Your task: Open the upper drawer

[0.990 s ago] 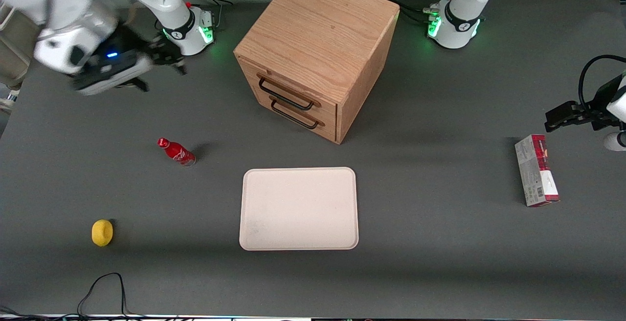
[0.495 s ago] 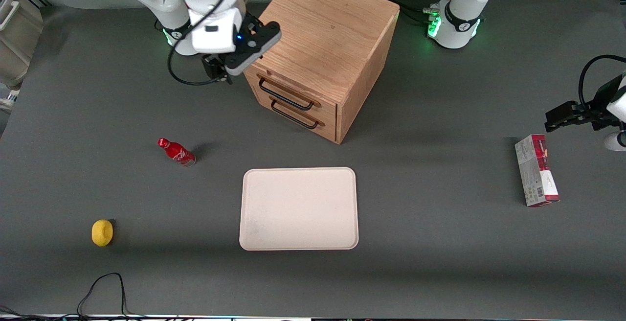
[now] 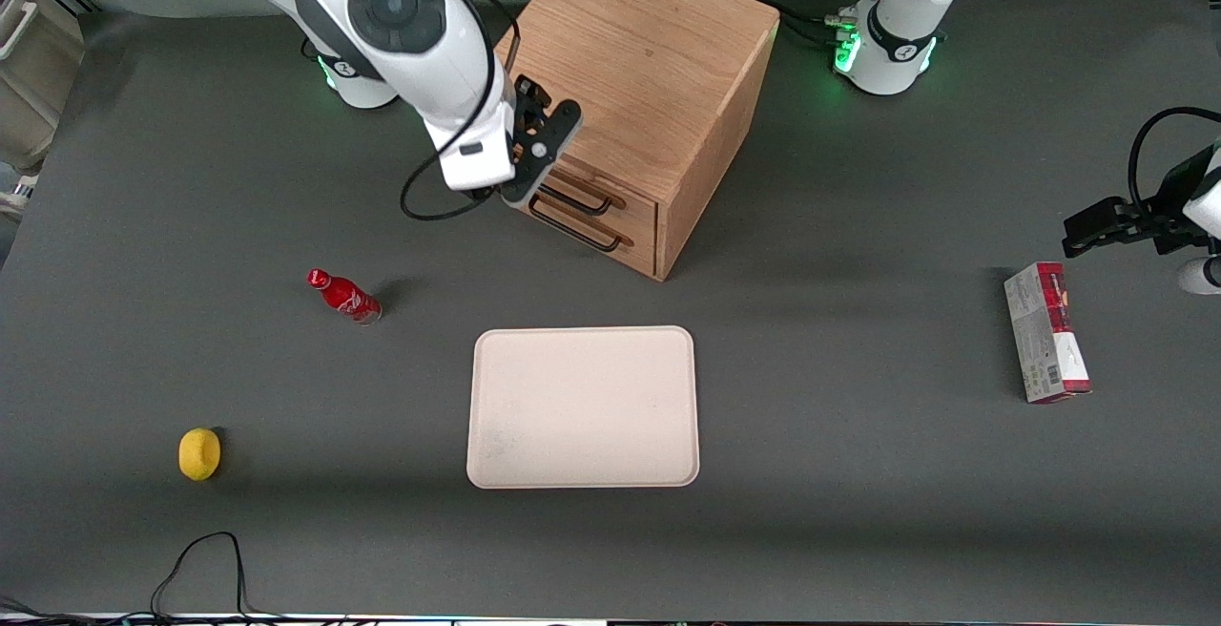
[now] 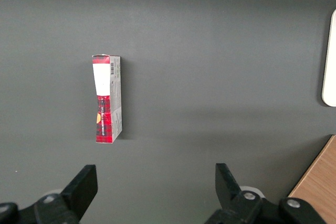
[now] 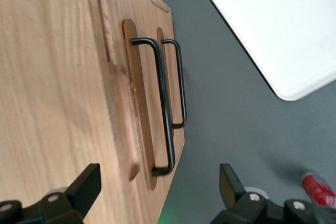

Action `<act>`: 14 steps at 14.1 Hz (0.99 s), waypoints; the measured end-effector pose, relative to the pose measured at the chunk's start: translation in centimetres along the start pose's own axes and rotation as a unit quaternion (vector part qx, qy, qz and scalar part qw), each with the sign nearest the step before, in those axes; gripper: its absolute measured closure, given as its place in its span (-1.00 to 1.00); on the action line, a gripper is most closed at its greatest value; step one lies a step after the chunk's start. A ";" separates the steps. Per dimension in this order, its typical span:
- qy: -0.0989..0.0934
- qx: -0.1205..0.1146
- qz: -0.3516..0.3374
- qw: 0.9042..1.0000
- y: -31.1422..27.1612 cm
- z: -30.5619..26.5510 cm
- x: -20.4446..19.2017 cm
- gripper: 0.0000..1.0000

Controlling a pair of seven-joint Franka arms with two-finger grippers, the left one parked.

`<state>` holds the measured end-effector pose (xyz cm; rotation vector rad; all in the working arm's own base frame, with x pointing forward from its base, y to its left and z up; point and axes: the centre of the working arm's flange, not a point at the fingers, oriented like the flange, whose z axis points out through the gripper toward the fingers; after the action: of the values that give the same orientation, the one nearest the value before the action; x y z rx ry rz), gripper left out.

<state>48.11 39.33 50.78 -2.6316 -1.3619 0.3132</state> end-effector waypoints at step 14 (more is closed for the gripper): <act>0.039 0.005 -0.097 0.994 4.7 7.9 1.8 -1.00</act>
<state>50.82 38.49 41.83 -2.4493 -1.5699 0.1885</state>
